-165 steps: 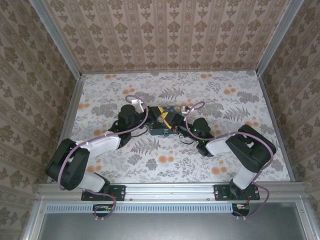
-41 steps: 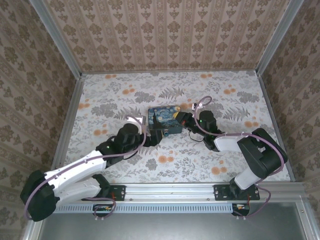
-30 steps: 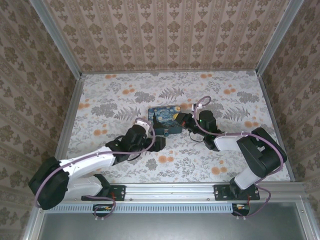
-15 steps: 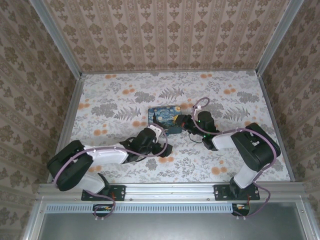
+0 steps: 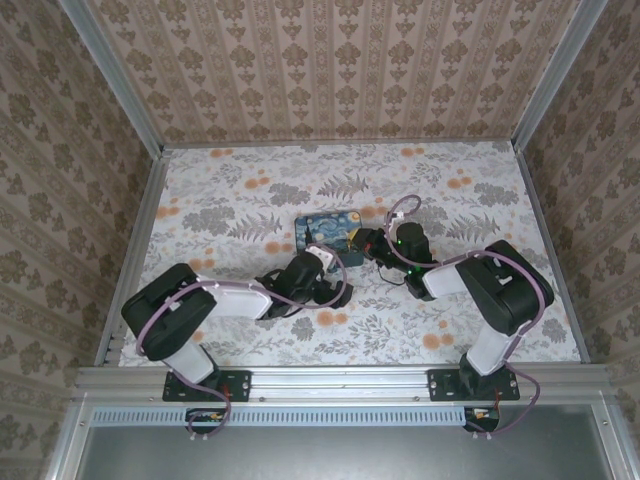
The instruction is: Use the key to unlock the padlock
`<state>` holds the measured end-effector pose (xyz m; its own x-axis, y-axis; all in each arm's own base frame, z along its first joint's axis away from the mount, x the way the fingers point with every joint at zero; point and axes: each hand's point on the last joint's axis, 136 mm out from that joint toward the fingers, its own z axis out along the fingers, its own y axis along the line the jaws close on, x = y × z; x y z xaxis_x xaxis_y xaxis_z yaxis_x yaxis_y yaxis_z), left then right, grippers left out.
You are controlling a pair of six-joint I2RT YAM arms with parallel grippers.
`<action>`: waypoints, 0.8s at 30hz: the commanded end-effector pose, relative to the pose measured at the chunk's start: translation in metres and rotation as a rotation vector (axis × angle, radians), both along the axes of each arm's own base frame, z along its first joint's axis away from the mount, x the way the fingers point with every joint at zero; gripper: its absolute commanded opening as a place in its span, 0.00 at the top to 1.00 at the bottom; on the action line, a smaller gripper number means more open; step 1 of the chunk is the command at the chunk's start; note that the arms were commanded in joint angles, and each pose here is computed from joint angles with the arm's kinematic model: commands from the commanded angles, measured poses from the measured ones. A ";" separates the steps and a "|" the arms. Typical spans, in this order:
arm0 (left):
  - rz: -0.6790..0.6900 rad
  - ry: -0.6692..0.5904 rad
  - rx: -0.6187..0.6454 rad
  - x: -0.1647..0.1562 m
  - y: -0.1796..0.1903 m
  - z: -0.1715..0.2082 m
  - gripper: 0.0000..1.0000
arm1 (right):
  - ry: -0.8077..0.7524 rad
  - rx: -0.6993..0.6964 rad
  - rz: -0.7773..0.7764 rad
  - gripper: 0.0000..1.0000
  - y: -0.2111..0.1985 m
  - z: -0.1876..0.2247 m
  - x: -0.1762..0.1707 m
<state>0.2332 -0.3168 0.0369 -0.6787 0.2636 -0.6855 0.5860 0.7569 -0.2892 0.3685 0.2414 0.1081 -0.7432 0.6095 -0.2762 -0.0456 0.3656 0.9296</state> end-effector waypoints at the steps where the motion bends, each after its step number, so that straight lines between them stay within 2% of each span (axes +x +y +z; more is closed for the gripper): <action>1: -0.016 -0.033 -0.045 0.011 -0.014 0.012 0.02 | -0.001 0.040 0.008 1.00 0.001 0.000 0.002; 15: 0.035 -0.111 -0.092 0.029 -0.020 0.006 0.02 | 0.028 0.048 -0.002 1.00 0.000 -0.011 0.001; 24: 0.083 -0.149 -0.068 0.036 -0.010 0.007 0.03 | 0.030 0.051 -0.010 1.00 -0.002 -0.011 0.001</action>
